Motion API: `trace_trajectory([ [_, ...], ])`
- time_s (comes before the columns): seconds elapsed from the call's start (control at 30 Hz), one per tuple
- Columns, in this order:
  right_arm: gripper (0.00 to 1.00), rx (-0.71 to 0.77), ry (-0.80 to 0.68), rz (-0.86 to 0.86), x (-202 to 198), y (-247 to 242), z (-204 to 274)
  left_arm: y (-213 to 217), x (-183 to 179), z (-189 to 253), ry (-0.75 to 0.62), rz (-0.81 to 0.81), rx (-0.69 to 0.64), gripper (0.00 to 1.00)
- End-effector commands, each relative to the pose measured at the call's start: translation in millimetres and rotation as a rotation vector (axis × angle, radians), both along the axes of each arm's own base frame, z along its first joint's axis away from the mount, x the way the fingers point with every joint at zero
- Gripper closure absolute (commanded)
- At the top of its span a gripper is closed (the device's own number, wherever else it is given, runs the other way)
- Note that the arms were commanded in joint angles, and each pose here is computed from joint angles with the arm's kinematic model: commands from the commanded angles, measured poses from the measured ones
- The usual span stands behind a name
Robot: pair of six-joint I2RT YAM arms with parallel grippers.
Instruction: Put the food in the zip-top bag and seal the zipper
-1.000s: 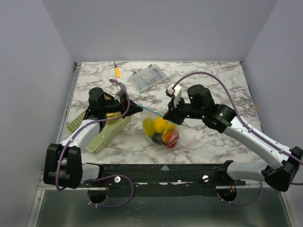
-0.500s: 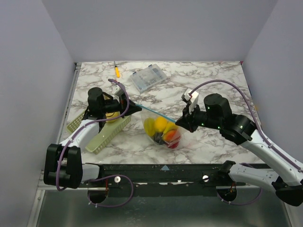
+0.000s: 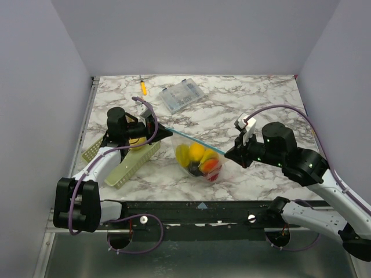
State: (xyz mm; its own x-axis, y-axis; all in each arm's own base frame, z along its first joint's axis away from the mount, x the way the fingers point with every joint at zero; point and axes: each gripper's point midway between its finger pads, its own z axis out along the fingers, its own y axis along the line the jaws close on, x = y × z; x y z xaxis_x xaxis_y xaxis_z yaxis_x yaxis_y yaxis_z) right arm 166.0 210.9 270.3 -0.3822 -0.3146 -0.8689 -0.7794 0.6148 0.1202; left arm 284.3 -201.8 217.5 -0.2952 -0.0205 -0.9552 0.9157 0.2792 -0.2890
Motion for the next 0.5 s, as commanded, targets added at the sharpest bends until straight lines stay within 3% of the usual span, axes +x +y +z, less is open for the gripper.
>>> trace_trajectory([
  [0.0, 1.0, -0.02, 0.014, -0.035, -8.6, -15.2, -3.3, 9.9, 13.5, 10.8, -0.069, 0.065, 0.012, 1.0],
  [0.1, 0.96, -0.017, 0.014, -0.055, -6.7, -17.0, 0.2, 8.0, 10.2, 13.0, -0.068, 0.04, -0.001, 1.0],
  [0.23, 0.64, 0.001, 0.043, -0.035, 2.8, 2.4, 6.7, 4.6, 3.0, 18.3, -0.064, -0.009, -0.03, 1.0],
  [0.33, 0.46, 0.008, 0.062, -0.019, 16.6, 23.1, 11.3, 4.1, 0.8, 18.2, -0.063, -0.015, -0.031, 1.0],
  [0.47, 0.41, -0.026, 0.101, 0.053, 34.8, 56.3, 6.7, 4.0, -1.1, 19.0, -0.063, -0.018, -0.033, 1.0],
])
